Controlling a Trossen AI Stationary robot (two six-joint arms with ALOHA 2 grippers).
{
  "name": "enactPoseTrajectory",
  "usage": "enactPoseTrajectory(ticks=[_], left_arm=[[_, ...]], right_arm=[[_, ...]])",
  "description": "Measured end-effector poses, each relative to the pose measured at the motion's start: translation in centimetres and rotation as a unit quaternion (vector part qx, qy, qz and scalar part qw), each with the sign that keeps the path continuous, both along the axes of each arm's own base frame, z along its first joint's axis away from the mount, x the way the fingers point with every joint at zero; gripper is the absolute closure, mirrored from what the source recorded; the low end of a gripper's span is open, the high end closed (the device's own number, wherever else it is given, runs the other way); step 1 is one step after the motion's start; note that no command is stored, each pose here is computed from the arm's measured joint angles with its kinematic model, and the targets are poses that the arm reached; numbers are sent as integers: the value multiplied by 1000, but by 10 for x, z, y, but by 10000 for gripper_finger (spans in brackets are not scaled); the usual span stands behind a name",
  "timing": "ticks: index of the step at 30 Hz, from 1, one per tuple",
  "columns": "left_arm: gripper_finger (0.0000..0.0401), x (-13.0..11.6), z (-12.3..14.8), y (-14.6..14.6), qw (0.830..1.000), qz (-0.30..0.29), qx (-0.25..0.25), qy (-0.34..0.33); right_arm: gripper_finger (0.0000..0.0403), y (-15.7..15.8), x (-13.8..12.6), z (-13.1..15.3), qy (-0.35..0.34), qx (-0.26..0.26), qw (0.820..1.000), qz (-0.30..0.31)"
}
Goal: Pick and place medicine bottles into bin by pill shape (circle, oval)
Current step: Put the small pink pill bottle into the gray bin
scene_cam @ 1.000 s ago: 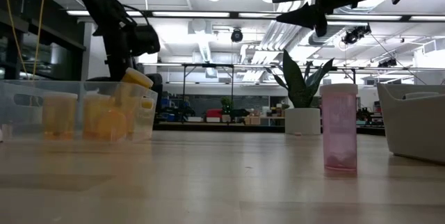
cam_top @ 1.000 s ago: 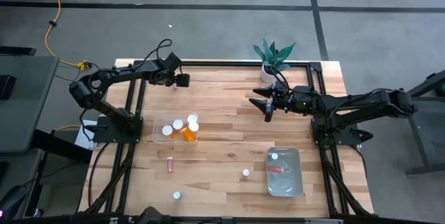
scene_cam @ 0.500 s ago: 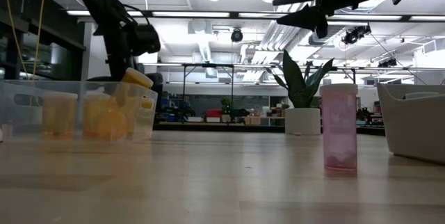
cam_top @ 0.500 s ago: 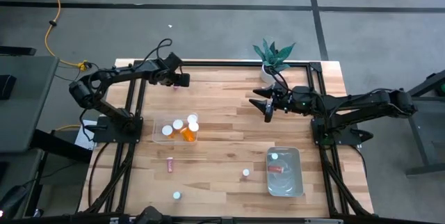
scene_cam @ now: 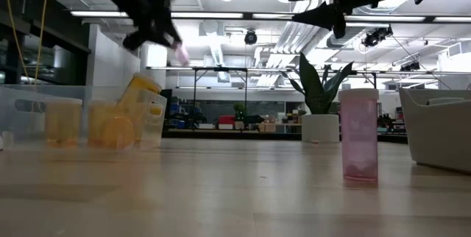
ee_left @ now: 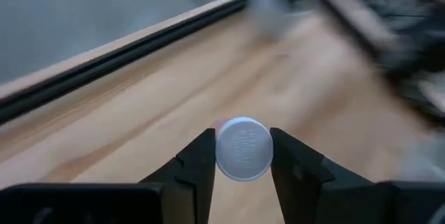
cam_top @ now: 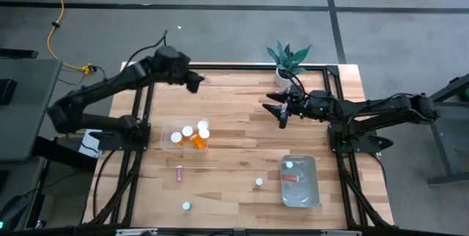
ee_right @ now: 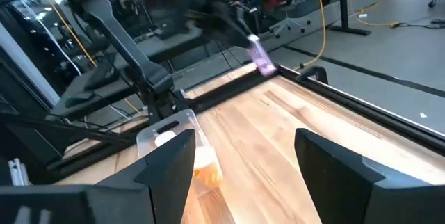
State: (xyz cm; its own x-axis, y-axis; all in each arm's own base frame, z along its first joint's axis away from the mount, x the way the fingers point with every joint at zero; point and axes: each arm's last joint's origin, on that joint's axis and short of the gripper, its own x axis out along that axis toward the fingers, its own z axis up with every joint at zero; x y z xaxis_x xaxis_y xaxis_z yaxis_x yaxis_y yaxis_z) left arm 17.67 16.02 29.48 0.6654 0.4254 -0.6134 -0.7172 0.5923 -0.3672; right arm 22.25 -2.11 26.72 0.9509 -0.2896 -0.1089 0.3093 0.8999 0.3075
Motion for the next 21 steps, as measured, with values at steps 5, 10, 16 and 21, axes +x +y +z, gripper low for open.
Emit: enactPoseTrajectory(ticks=[5, 10, 16, 21], left_arm=[[291, 5, 30, -46, 988, -122, 69, -66], [291, 19, 30, -79, 960, -187, 107, -178], [291, 30, -5, -106, 935, -214, 80, -271], [291, 31, -20, -115, 940, -187, 69, -276]], right_arm=[[164, 1, 1, 5, -23, -3, 1000, 16], [164, 2, 1, 5, -26, -2, 999, 34], [164, 3, 1, 5, -26, -2, 999, 45], [164, 3, 1, 5, -27, -2, 999, 45]])
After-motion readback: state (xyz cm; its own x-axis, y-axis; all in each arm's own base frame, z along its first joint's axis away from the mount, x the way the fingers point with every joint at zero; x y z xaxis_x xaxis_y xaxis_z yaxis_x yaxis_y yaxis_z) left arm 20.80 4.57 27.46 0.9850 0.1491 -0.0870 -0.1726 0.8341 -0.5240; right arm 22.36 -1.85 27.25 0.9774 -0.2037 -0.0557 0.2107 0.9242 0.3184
